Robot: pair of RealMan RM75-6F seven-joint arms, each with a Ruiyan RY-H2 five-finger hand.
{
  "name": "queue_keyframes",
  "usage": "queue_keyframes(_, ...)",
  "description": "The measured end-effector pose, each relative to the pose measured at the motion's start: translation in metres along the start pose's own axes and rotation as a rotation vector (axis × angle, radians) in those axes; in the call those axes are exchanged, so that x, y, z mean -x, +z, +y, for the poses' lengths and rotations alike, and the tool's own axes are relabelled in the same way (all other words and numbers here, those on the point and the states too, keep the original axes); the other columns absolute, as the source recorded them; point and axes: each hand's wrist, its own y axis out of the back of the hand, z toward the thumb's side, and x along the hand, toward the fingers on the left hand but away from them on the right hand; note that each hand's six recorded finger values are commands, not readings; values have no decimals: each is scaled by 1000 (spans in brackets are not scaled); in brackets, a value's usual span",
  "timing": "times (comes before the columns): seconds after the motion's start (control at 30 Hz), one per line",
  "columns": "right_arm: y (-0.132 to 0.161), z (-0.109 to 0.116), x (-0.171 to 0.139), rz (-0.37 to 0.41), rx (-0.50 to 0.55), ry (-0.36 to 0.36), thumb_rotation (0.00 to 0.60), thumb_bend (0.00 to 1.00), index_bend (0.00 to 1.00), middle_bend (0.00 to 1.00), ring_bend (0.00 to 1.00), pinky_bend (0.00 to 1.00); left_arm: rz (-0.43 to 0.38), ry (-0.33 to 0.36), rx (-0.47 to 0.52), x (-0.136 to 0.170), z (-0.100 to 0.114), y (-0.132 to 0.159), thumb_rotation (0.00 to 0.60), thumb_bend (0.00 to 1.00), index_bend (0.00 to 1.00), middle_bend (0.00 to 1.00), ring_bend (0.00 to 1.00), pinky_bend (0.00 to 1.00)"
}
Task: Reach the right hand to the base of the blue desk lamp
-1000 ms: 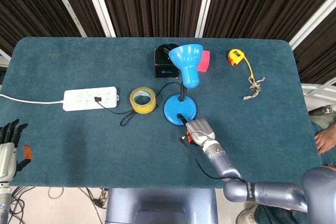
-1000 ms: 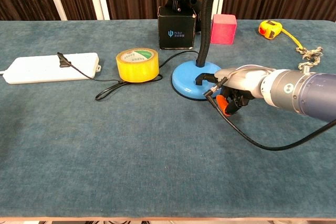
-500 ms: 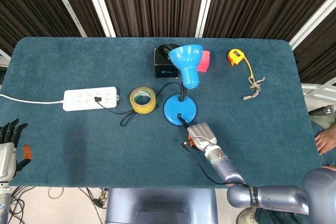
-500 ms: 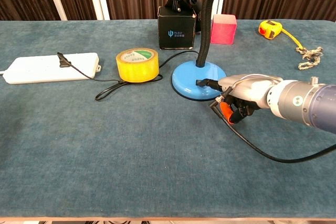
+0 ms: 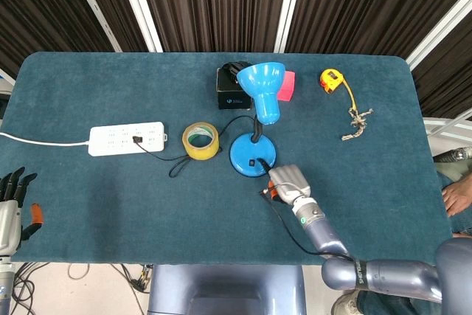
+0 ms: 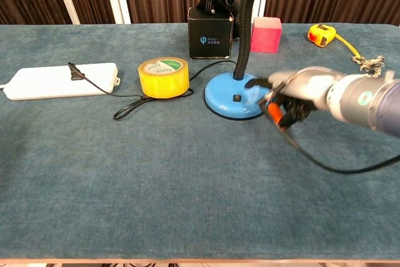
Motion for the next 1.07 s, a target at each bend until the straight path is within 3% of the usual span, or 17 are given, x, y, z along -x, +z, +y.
queue_keyframes(0.1,-12,20,-9,-29,41,-42,600,784,0,527,626,1000,1,-3,1,0,0,0,600,637,144,22,0,0)
queue_keyframes(0.23,-32,43,-34,-64,93,-69,600,585,0,398,530,1000,2,-7,4,0,-1,1,600,637,144,22,0,0)
queue_keyframes(0.43,-77,59,-96,-136,29,-57,600,363,0,133,147,1000,-9,-3,0,1,-1,5,600,638,144,22,0,0)
queue_keyframes(0.47,-83,60,-106,-144,14,-61,600,330,0,102,102,925,-5,-5,2,1,-2,4,600,638,144,22,0,0)
queue_keyframes(0.5,-88,59,-114,-150,0,-67,600,311,0,87,79,775,-2,-7,3,1,-2,3,600,637,144,22,0,0)
queue_keyframes(0.57,-101,54,-135,-164,-32,-99,600,288,0,60,41,180,1,-6,3,1,-2,3,600,637,144,22,0,0)
queue_keyframes(0.6,-106,53,-144,-167,-44,-122,600,281,0,55,36,50,-1,-5,2,1,-2,4,600,637,144,22,0,0)
queue_keyframes(0.63,-111,51,-157,-168,-59,-157,600,268,0,50,32,0,-4,-4,1,1,-2,4,600,637,144,22,0,0)
queue_keyframes(0.83,-144,34,-225,-206,-126,-336,600,246,0,37,22,0,-11,2,-5,2,-1,6,600,637,144,22,0,0)
queue_keyframes(1.07,-163,17,-249,-250,-180,-390,600,245,0,37,22,0,-18,3,-13,3,-2,6,600,637,144,22,0,0)
